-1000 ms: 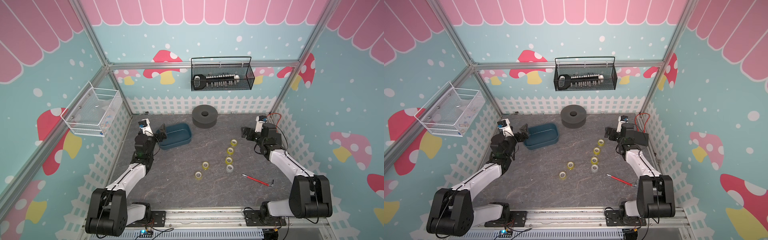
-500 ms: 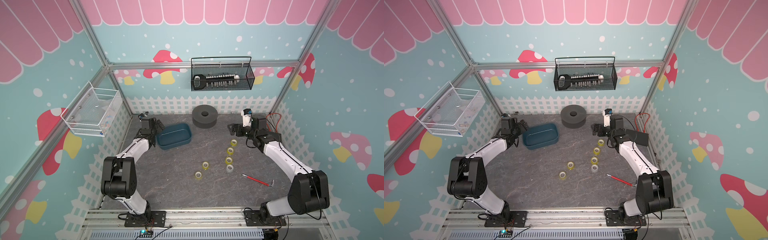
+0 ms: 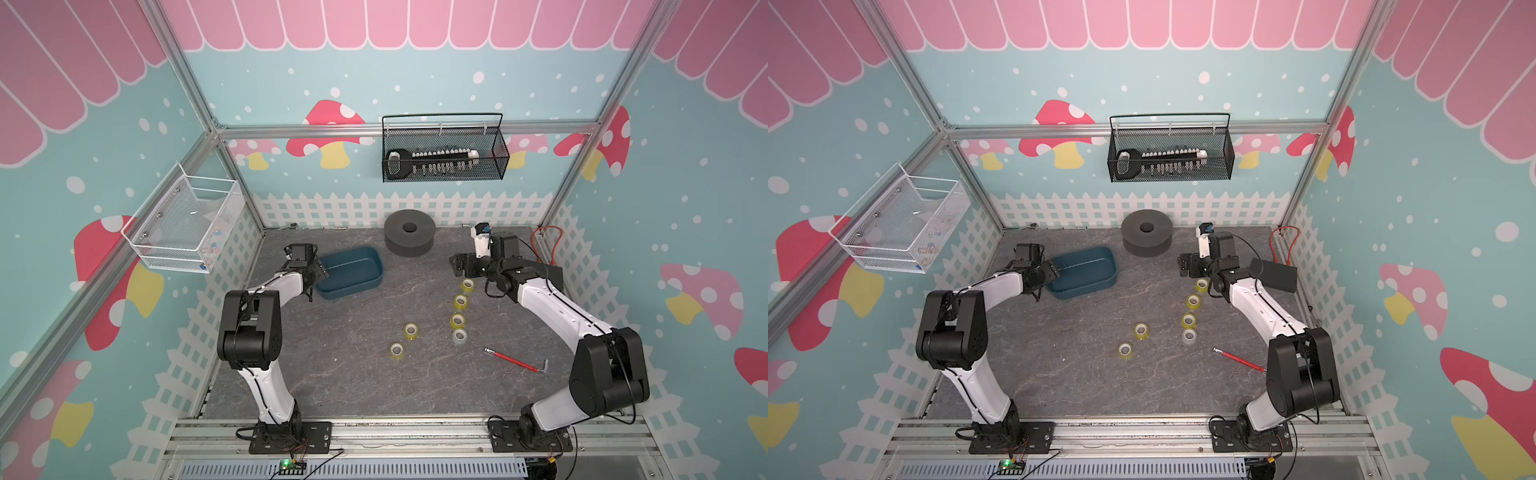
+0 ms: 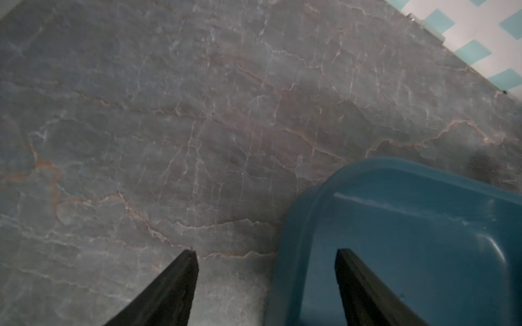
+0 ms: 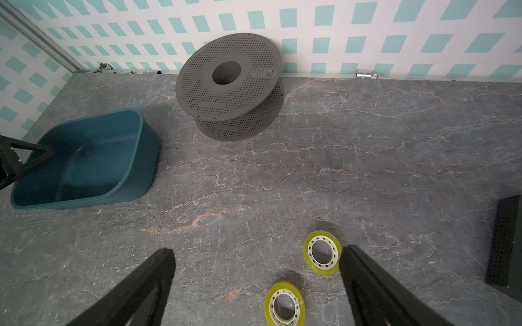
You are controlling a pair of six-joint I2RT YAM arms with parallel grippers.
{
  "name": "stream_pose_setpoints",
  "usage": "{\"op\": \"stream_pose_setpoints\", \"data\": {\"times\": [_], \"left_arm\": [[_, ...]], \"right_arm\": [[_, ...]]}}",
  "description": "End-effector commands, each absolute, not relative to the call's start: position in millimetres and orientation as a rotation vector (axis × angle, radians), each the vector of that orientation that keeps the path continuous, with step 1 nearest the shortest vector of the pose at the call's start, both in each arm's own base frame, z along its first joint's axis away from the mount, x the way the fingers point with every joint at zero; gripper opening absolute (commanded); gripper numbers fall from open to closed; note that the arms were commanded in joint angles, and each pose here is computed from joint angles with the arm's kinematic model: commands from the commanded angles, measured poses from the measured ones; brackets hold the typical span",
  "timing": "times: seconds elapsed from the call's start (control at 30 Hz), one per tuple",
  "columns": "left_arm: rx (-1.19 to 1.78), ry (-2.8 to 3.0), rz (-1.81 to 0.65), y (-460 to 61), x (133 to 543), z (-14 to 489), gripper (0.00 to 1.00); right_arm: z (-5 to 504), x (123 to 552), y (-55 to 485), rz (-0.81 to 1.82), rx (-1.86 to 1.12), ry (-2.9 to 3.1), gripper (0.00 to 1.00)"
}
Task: Put the transparent tape into the storage box
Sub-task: Pick up the storage box at the center of the board.
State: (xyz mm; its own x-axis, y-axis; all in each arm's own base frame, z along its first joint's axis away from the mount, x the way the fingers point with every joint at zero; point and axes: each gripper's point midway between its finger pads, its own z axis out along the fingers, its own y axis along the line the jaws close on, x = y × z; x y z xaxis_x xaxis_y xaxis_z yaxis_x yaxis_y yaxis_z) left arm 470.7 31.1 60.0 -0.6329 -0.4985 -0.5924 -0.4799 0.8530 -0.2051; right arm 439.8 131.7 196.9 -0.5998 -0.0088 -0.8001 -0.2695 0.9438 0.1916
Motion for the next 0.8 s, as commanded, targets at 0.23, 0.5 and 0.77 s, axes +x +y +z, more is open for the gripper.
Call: {"op": "stream_pose_setpoints", "data": {"times": [0.23, 0.5, 0.77], "left_arm": [[-0.64, 2.392, 0.007, 34.6, 461.0, 55.0, 0.3], [-0.576, 2.402, -0.072, 12.6, 452.0, 61.4, 0.0], [-0.385, 2.369, -0.215, -70.0, 455.9, 105.1, 0.0]], "right_arm": [[208.9, 448.8, 145.6, 0.392, -0.216, 2.169, 0.79], [222.8, 448.7, 147.6, 0.414, -0.191, 2.142, 0.72], [230.9, 438.7, 143.3, 0.42, -0.161, 2.14, 0.72]]}}
